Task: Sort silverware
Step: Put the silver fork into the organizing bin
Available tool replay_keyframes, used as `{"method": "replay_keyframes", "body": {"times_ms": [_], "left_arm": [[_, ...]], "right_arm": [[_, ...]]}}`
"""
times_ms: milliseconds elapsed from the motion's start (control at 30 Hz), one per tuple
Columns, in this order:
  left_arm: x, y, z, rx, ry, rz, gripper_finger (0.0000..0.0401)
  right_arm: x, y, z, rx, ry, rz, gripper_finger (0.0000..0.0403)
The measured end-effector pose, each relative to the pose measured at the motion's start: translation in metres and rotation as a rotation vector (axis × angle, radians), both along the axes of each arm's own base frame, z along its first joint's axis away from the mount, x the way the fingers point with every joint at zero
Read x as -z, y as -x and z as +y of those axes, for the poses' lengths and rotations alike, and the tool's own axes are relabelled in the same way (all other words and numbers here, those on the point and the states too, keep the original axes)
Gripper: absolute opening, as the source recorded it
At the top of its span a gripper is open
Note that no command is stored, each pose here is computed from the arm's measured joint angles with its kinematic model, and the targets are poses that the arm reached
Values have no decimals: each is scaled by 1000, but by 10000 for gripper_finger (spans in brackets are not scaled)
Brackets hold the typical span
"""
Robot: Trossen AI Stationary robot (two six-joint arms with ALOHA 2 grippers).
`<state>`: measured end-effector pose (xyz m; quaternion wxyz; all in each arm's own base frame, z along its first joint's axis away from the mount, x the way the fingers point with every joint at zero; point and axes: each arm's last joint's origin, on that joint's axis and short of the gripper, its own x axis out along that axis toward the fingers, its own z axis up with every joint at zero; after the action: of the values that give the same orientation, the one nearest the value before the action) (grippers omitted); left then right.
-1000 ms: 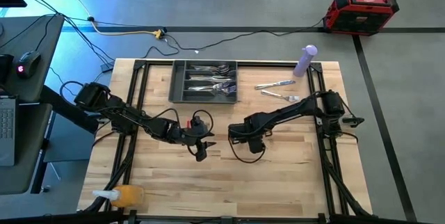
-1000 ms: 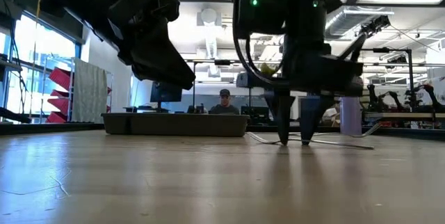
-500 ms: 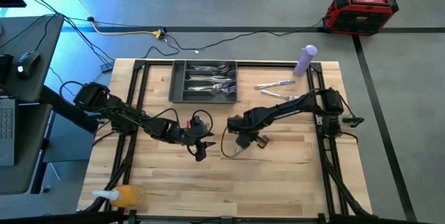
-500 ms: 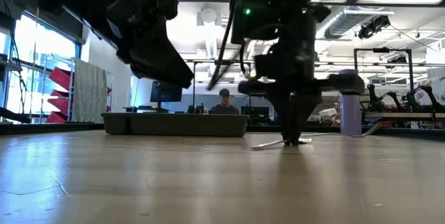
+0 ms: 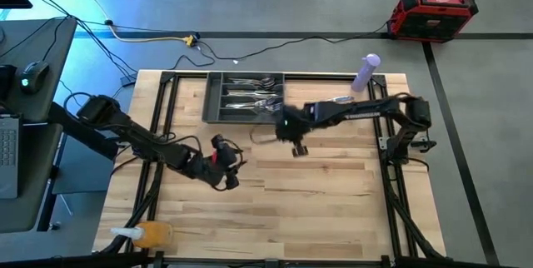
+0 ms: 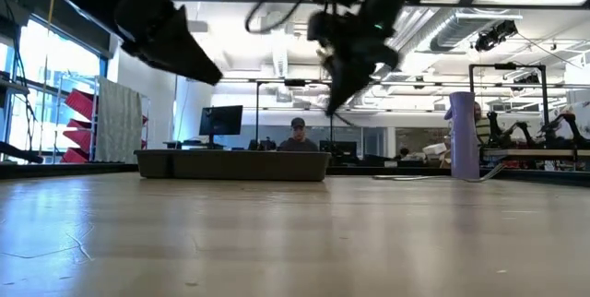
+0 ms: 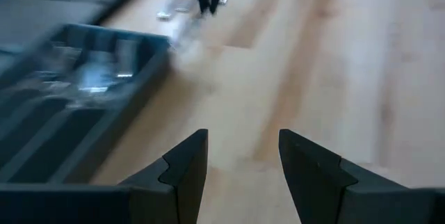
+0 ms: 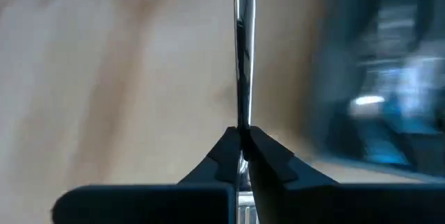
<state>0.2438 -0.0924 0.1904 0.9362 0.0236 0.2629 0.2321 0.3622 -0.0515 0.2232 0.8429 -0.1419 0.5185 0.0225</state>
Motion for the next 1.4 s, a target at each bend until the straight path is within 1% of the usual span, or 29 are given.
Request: {"method": "replay_keyframes", "body": {"times_ms": [100, 167, 200, 267, 367, 433, 533, 667, 767, 833, 900, 967, 1033, 1067, 1133, 1233, 1300, 1400], "left_arm": [[-3, 7, -2, -90, -92, -34, 158], [-4, 9, -3, -120, -133, -49, 158], [-4, 9, -3, -122, -148, -47, 158], [-4, 9, -2, -126, -152, -47, 158], [-4, 9, -1, -129, -150, -44, 158], [-4, 9, -1, -126, -150, -40, 158], [-4, 9, -1, -124, -149, -39, 158], [-3, 9, -3, -102, -132, -31, 158], [-3, 9, -4, -90, -111, -29, 158], [-2, 9, -4, -89, -97, -29, 158], [-2, 10, -4, -91, -83, -32, 158], [-1, 11, -5, -91, -68, -32, 158], [-1, 12, -6, -89, -59, -29, 158], [0, 12, -7, -86, -56, -29, 158], [0, 14, -10, -82, -46, -36, 158], [0, 15, -14, -90, -48, -52, 158], [2, 17, -16, -88, -61, -47, 158], [5, 18, -19, -84, -75, -38, 158]], "right_arm": [[-19, -15, -23, 70, 43, -117, 0], [-29, -31, -40, 77, 76, -181, 0], [-30, -39, -49, 85, 84, -190, 0], [-23, -54, -65, 105, 78, -162, 0], [-2, -76, -87, 130, 18, -78, 0], [12, -88, -99, 142, -1, -21, 0], [28, -102, -115, 164, -17, 45, 0], [48, -114, -130, 180, -33, 92, 1], [47, -121, -135, 178, -24, 70, 17], [41, -123, -136, 171, -5, 50, 42], [32, -124, -137, 190, 27, 40, 71], [21, -122, -136, 185, 23, 55, 98], [5, -119, -133, 153, -37, 48, 119], [-5, -113, -130, 138, -66, 30, 126], [-22, -97, -121, 103, -127, 55, 131], [-42, -66, -104, 78, -163, 137, 126], [-53, -40, -93, 67, -198, 162, 117], [-60, 11, -86, 119, -326, 131, 102]]}}
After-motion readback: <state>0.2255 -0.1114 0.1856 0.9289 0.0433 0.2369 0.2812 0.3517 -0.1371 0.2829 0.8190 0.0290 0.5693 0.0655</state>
